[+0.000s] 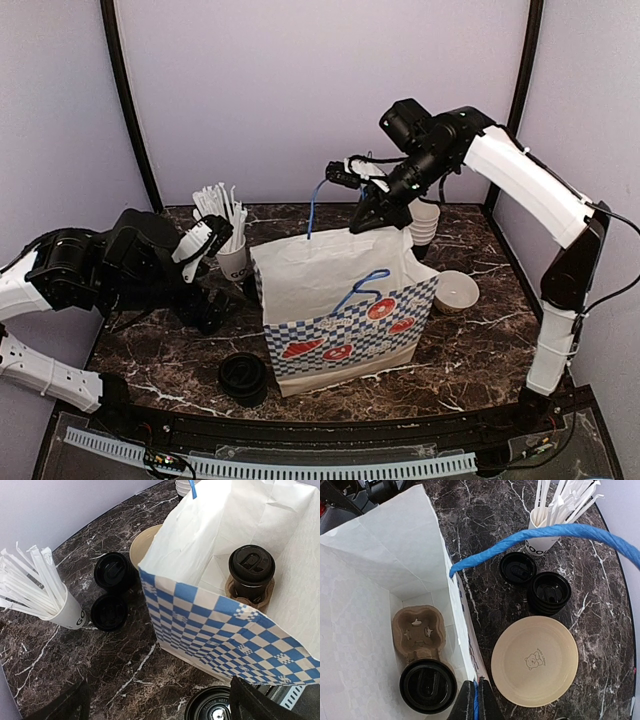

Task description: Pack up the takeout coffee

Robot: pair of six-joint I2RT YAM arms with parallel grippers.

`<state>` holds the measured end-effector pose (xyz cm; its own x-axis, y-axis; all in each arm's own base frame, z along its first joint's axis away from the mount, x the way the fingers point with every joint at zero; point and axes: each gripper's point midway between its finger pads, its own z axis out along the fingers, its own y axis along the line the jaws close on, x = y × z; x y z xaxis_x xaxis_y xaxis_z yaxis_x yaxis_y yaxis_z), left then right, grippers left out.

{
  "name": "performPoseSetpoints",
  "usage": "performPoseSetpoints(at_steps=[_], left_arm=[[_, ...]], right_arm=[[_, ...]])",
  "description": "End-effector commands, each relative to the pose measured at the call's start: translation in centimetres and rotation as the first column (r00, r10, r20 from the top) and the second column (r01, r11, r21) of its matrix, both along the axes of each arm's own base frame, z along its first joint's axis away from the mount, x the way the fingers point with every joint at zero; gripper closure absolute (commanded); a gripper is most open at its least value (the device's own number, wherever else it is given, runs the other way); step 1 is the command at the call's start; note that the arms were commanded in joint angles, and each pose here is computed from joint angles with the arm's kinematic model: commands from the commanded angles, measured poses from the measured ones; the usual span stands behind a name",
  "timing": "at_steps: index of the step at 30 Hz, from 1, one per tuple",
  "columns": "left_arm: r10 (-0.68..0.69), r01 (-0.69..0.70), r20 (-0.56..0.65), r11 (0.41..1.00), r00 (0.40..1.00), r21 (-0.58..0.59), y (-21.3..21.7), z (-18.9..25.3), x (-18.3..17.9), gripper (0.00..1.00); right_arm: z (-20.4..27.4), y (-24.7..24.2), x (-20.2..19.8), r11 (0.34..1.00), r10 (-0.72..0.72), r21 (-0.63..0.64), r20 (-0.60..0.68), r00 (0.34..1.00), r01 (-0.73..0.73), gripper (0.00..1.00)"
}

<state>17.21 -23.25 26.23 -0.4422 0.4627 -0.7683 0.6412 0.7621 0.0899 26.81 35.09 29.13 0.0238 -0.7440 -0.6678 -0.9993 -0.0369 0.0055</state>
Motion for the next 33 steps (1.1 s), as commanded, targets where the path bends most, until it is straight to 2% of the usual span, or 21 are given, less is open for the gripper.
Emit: performPoseSetpoints(at_steps=[1, 9, 19, 25, 33], left_arm=[[0.013, -0.012, 0.044, 1.000, 0.999, -0.014, 0.1, 0.8, 0.9, 0.01], [0.010, -0.008, 0.052, 0.999, 0.999, -0.036, -0.4, 1.0, 1.6, 0.02], [0.006, -0.005, 0.039, 1.000, 0.999, -0.028, -0.7, 0.8, 1.9, 0.03], [0.058, -0.058, 0.042, 0.998, 0.997, -0.019, 0.6, 1.2, 2.1, 0.05], [0.108, -0.105, 0.065, 0.993, 0.992, -0.050, 2.4, 2.0, 2.0, 0.06]], right_arm=[[2.8, -1.4, -0.5, 0.998, -0.052, 0.026, 0.086, 0.995, 0.050, 1.00], [4.7, -2.9, -2.0, 0.992, -0.100, 0.085, 0.111, 0.989, 0.091, 1.00], [3.0, -2.3, -9.7, 0.992, 0.074, 0.099, 0.000, 0.997, -0.073, 1.00], [2.4, -2.6, -14.5, 0.978, 0.188, 0.098, -0.052, 0.981, -0.182, 1.00], [0.9, -2.6, -17.2, 0.966, 0.258, 0.057, -0.117, 0.959, -0.253, 1.00]])
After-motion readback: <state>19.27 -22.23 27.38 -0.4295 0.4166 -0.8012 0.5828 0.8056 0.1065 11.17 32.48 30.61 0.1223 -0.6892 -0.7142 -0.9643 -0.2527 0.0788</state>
